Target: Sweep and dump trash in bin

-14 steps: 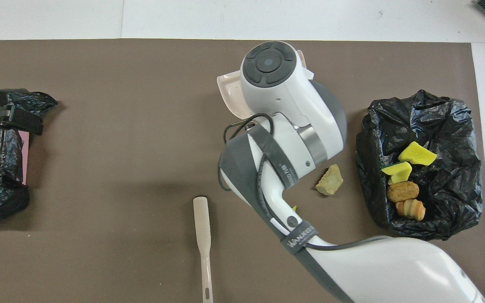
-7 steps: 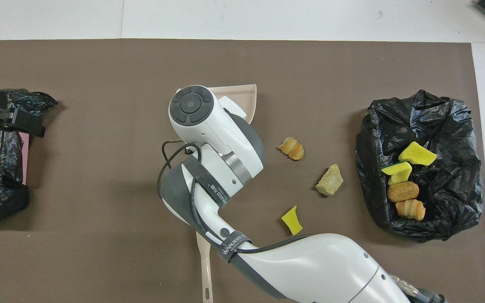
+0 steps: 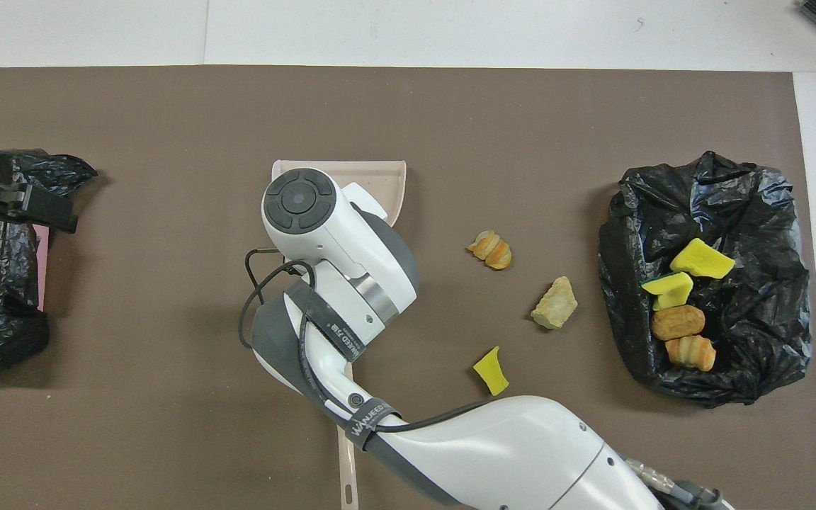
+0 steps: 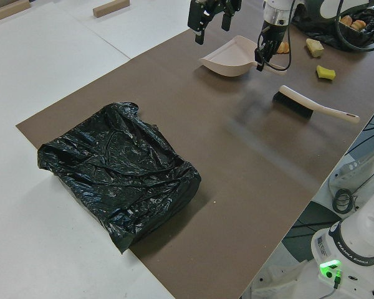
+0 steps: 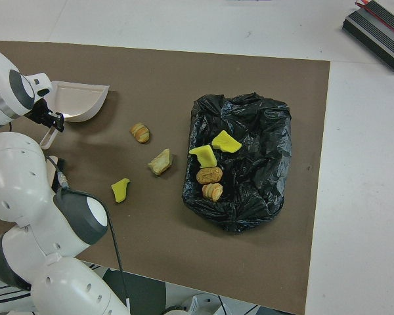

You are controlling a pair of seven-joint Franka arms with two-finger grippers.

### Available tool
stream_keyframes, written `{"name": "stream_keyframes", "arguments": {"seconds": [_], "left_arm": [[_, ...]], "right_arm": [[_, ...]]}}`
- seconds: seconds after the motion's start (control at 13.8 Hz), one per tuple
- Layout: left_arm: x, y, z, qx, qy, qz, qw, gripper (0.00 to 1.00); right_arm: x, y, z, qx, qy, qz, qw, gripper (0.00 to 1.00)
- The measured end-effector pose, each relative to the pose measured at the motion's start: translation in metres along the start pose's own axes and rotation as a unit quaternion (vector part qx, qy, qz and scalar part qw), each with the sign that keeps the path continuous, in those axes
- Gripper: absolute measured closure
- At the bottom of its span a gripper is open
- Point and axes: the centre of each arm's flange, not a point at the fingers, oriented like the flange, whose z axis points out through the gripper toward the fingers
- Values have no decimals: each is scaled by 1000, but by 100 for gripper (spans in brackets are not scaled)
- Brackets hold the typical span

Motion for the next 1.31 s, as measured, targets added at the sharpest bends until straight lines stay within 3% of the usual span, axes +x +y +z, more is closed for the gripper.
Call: {"name": "stream_keyframes", "arguments": {"seconds": [0.44, 0.58, 0.73, 0.87, 1.02, 1.16, 1.24, 1.31], "left_arm": [[0, 2, 1, -1, -1, 2, 1000, 0], [1, 6, 4, -1, -3, 6, 1000, 0], [4, 17, 9, -1, 0, 15, 1000, 0], [11, 29, 21, -1, 0, 26, 1000, 0], [21, 43, 42, -3, -2, 38, 999, 0], [34, 57, 69, -5, -11, 57, 998, 0], [41, 64, 83, -6, -15, 67, 998, 0], [47, 74, 98, -8, -20, 76, 997, 0]], "right_arm": [[-1, -2, 9, -2, -6, -1, 1000, 66], [-1, -2, 1, 2, -2, -2, 1000, 41], [-5, -2, -19, 10, 7, -3, 1000, 37], [-15, 3, -43, 12, 11, -5, 1000, 20], [-42, 7, -62, 7, 7, -13, 1000, 17], [-90, -1, -70, -6, -2, -16, 1000, 12], [-118, -7, -70, -15, -7, -21, 1000, 1], [-147, -12, -66, -25, -12, -31, 999, 0]]}}
